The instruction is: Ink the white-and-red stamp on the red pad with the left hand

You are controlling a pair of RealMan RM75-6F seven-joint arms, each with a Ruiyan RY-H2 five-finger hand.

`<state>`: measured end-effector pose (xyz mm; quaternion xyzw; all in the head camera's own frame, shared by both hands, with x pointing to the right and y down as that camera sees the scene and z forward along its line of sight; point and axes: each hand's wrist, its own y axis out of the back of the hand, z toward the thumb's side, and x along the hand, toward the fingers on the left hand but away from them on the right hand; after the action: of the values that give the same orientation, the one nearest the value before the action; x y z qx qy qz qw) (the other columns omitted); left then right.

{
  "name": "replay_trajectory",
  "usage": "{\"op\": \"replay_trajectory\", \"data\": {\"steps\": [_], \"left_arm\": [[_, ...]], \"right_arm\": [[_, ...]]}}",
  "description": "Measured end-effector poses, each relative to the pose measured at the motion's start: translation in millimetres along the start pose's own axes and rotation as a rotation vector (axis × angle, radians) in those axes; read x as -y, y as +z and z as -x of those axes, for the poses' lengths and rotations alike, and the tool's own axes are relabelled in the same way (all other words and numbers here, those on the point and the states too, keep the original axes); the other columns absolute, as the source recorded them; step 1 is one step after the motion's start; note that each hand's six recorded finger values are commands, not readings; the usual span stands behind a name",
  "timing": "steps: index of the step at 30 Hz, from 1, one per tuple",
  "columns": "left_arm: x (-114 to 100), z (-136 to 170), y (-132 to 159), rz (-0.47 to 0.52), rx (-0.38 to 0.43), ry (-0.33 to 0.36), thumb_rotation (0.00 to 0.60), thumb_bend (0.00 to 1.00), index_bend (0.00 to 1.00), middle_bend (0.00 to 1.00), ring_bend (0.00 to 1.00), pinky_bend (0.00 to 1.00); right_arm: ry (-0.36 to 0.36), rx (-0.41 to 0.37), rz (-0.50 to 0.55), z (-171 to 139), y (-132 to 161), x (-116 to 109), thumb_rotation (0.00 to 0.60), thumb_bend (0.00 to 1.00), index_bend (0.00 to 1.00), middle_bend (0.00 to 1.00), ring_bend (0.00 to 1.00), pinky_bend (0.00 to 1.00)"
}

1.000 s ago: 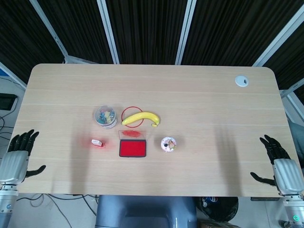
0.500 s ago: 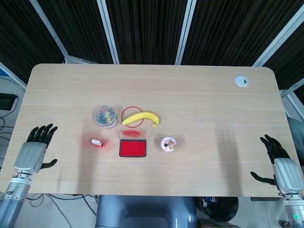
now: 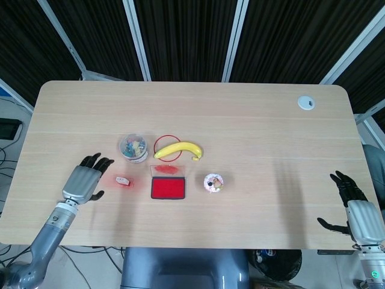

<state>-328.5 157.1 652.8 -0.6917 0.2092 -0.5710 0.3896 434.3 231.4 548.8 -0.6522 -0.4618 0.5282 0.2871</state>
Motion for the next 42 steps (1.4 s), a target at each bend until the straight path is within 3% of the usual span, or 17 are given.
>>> {"op": "replay_trajectory", "data": {"steps": [4,18,42], "left_arm": [[7,-14,7,-0.007,0.009,-0.021,0.6,0.24,0.25,0.25,0.11,0.19],[30,-41,28,-0.048,0.04,-0.066,0.6,0.3,0.32,0.31,0.14,0.22],[50,-52,35,-0.082,0.053,-0.096,0.6,0.32,0.41,0.38,0.16,0.22]], "right_arm": [[0.001,0.003,0.003,0,0,0,0.6,0.08,0.0,0.0,0.0,0.18],[-0.002,0.009,0.016,1,-1,-1,0.6,0.11,0.0,0.0,0.0,0.18],[-0.007,0.015,0.023,2,-1,-2,0.6,0.12,0.0,0.0,0.0,0.18]]}}
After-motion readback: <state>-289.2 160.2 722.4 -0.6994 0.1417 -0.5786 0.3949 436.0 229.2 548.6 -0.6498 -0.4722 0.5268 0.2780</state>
